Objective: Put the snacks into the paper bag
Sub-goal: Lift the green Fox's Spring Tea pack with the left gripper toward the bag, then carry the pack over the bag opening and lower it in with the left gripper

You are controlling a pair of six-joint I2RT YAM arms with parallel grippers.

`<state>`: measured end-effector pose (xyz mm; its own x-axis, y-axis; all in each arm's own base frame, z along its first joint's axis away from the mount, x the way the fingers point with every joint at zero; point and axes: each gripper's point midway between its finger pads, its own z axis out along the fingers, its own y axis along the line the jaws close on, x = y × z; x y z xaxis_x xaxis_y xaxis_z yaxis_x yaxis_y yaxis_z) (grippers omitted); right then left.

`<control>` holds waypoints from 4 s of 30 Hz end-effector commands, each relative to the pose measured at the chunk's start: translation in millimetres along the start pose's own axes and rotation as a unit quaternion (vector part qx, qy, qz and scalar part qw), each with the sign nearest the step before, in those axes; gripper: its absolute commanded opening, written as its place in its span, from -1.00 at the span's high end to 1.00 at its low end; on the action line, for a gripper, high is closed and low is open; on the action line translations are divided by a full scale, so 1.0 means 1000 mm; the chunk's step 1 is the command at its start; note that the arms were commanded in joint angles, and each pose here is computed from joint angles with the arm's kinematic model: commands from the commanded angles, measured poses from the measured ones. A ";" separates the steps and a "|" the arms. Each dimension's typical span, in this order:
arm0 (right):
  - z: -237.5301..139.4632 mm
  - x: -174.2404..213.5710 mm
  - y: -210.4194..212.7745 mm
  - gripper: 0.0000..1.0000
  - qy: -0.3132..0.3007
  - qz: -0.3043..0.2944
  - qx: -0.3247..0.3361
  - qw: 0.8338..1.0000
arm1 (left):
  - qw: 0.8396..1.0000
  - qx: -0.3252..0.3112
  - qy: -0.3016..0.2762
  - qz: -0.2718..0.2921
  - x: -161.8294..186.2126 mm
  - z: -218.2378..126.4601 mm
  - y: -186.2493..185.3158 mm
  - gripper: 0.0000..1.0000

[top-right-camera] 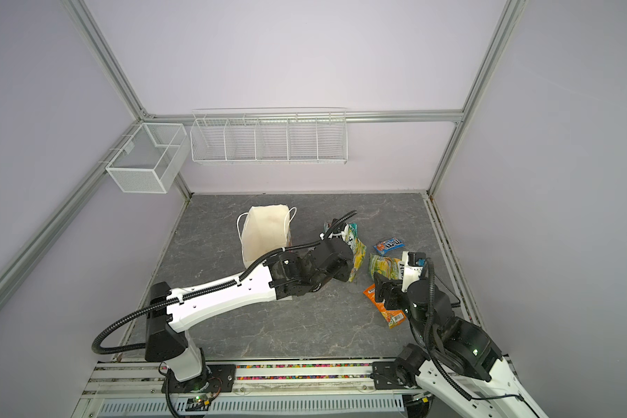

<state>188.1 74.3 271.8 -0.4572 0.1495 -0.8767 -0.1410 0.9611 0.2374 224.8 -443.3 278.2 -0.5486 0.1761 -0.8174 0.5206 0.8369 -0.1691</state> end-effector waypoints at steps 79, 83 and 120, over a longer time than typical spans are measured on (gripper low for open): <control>0.023 0.033 0.046 -0.77 0.036 0.017 -0.126 0.991 | 0.948 -0.120 -0.288 -0.063 -0.137 -0.244 0.169 1.00; 0.025 0.034 0.050 -0.77 0.042 0.018 -0.129 0.991 | 0.947 -0.131 -0.285 -0.064 -0.131 -0.245 0.178 1.00; 0.023 0.041 0.042 -0.77 0.050 0.024 -0.120 0.991 | 0.968 -0.171 -0.181 -0.039 -0.101 -0.165 0.199 1.00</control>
<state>185.0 129.8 241.9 -0.5464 0.1511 -0.8238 -0.3277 0.8666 0.3763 273.7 -207.9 418.5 -0.2771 -0.0136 -0.9608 0.2071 0.9755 -0.0736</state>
